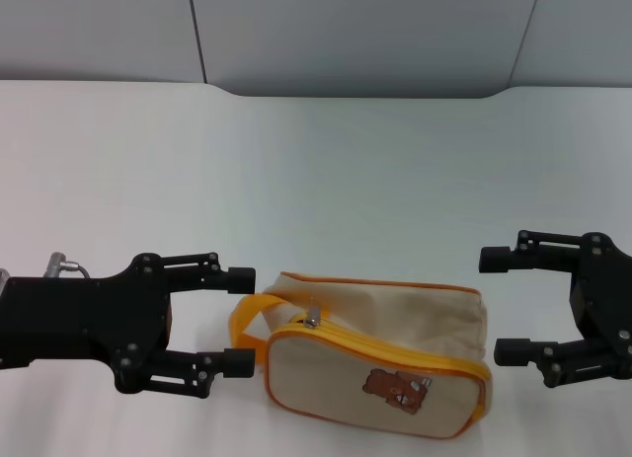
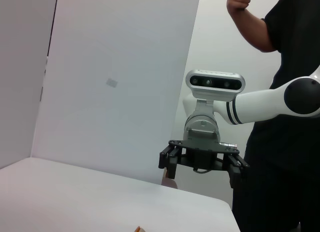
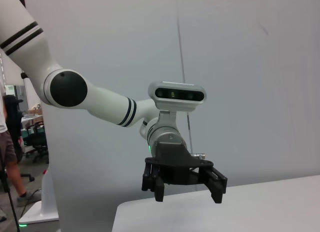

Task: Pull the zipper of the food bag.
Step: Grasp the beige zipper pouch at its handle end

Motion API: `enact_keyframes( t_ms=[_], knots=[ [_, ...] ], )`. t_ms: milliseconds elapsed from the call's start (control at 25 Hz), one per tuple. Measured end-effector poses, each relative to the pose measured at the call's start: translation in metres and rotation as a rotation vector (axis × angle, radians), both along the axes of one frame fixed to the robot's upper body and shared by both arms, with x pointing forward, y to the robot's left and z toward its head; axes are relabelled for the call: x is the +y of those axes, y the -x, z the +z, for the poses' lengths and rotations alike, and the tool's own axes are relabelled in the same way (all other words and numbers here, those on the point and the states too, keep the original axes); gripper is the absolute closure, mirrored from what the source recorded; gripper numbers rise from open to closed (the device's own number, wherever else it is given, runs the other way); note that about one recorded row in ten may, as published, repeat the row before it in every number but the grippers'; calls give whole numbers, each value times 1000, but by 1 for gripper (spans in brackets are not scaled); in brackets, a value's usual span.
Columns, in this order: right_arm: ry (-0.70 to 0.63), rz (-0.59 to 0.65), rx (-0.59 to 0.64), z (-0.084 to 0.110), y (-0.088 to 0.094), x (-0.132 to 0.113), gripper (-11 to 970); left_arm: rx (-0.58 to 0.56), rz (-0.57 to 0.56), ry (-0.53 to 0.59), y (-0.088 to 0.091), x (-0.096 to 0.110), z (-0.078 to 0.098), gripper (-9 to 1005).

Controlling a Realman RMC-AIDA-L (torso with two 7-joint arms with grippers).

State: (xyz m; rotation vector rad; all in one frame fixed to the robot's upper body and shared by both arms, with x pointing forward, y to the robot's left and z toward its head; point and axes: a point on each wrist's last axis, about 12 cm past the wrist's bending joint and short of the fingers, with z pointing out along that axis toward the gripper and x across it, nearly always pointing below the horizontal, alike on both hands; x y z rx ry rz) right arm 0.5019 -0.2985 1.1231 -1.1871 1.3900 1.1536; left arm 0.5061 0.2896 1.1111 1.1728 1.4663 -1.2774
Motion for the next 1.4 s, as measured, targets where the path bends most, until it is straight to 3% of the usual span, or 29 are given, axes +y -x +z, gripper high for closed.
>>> enact_keyframes(
  t_ms=[680, 960, 1080, 1400],
  knots=[
    [2, -2, -1, 0, -1, 0, 127, 9, 20, -5, 1, 1, -4, 181],
    [3, -11, -1, 0, -1, 0, 126, 45, 131, -111, 7, 4, -30, 208],
    [1, -17, 1, 0, -1, -1, 127, 33, 151, -146, 11, -3, -45, 225],
    [-6, -14, 5, 0, 0, -2, 127, 4, 191, -185, 11, -21, -61, 268]
  ],
)
